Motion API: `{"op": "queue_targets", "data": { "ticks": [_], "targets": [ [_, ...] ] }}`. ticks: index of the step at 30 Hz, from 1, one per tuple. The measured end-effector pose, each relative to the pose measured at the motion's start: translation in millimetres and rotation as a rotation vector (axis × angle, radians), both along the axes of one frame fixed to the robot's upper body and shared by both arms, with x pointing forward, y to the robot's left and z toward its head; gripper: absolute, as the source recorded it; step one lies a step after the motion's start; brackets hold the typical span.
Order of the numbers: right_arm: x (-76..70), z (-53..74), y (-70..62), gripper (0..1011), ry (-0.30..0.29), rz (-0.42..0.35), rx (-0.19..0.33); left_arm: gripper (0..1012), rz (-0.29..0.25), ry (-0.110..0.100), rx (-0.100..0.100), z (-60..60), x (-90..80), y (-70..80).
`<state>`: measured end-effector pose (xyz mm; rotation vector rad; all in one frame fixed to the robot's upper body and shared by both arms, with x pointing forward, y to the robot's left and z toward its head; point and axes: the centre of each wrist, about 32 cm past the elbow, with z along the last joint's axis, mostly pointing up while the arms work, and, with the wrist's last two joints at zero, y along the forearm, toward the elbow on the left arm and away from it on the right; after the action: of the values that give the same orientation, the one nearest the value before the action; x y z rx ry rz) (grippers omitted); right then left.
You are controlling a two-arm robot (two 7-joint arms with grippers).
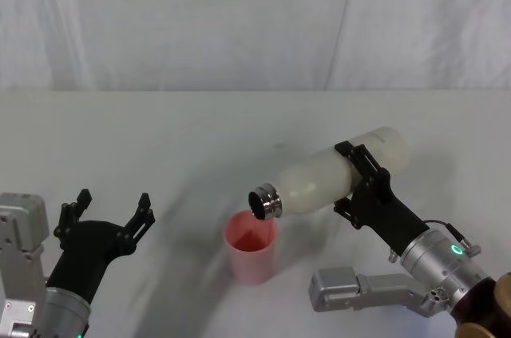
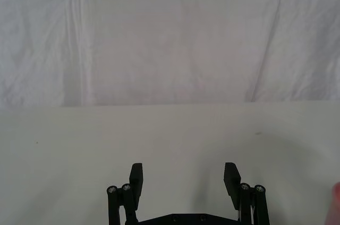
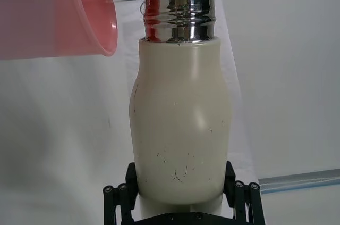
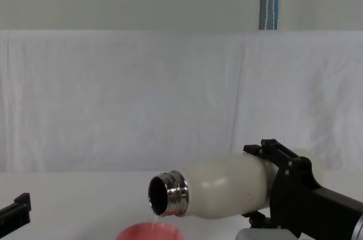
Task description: Grasp the thermos with one hand and pour water into the cup lid.
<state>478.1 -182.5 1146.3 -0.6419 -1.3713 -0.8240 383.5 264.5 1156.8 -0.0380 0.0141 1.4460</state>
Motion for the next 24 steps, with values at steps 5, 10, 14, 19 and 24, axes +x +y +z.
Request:
{"op": "queue_targets", "data": {
  "ticks": [5, 10, 14, 19, 24],
  "targets": [
    [-0.2, 0.1, 0.4, 951, 0.000, 0.001, -0.001, 1001, 0.000, 0.000, 0.000, 0.0, 0.0, 0.0],
    [-0.1, 0.2, 0.7, 951, -0.001, 0.001, -0.003, 1001, 0.000, 0.000, 0.000, 0.0, 0.0, 0.0],
    [-0.1, 0.3, 0.9, 951, -0.002, 0.002, -0.005, 1001, 0.000, 0.000, 0.000, 0.0, 0.0, 0.0],
    [0.0, 0.4, 0.9, 951, -0.003, 0.001, -0.005, 1001, 0.000, 0.000, 0.000, 0.0, 0.0, 0.0],
    [0.4, 0.9, 1.0, 951, -0.004, 0.001, -0.005, 1001, 0.000, 0.000, 0.000, 0.0, 0.0, 0.0]
  ]
}}
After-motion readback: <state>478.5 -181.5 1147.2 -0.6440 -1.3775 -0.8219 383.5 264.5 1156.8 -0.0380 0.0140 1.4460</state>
